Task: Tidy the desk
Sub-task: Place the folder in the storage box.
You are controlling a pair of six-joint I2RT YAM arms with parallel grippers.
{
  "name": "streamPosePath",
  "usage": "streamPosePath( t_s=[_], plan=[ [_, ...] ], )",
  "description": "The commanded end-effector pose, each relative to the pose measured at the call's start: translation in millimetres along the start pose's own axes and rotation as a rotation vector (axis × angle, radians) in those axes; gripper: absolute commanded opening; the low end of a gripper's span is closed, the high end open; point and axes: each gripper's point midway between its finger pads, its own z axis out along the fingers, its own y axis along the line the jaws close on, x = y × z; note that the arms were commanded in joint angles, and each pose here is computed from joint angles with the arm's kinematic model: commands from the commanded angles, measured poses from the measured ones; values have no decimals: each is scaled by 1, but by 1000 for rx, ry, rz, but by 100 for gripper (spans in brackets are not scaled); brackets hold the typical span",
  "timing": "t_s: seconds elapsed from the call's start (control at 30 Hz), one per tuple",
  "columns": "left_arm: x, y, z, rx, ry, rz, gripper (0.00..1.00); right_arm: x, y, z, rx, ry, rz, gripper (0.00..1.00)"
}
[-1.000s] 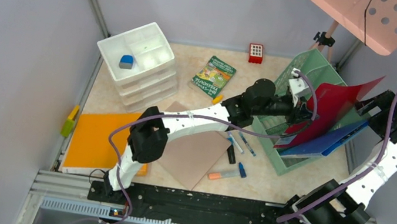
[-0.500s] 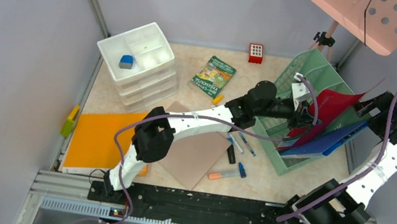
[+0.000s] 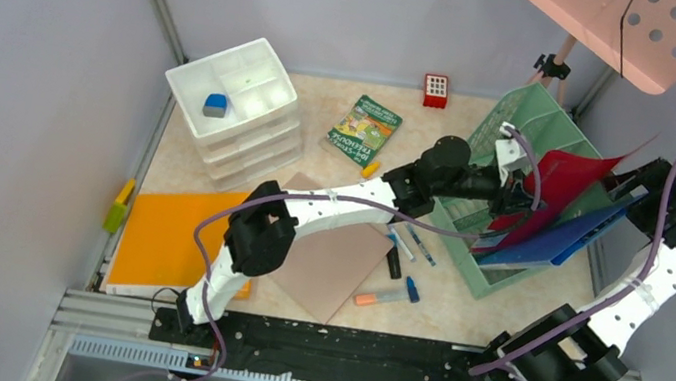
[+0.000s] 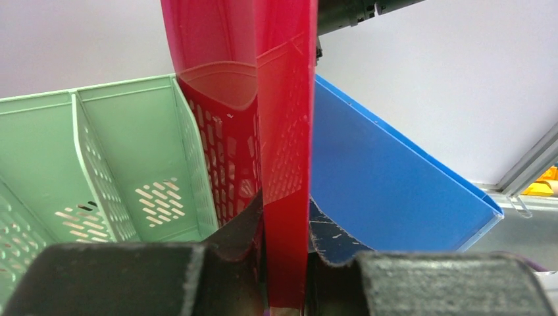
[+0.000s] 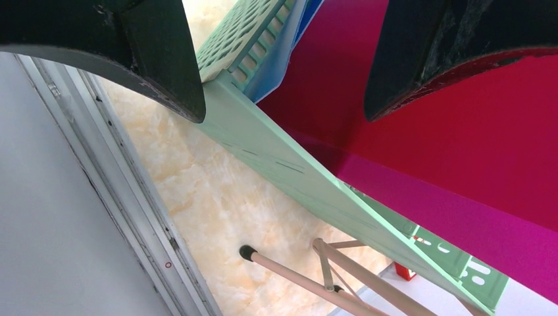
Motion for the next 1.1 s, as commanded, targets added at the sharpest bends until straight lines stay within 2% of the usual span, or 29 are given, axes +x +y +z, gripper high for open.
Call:
streamPosePath(
  t_s=[0.0, 0.2, 0.33, 0.5, 0.73, 0.87, 1.07],
  plan=[
    [-55, -6, -9, -13, -63, 80, 0, -12, 40, -12, -154, 19, 21, 91],
    [-41, -2, -34, -55, 107, 144, 0, -35, 48, -16, -161, 7, 6, 91],
    [-46, 14, -47, -116, 141, 170, 0, -41, 45, -15, -146, 19, 2, 91],
    [-66, 26, -54, -139, 88, 199, 0, -42, 46, -15, -152, 37, -9, 91],
    [-69, 28, -50, -121, 25, 190, 0, -26, 48, -14, -197, 101, -26, 91],
    [-83, 27, -47, -110, -68, 245, 0, -22, 48, -17, -201, 121, -70, 92],
    [-88, 45, -48, -162, -116, 325, 0, -12, 39, -15, -187, 158, -108, 92]
  ],
)
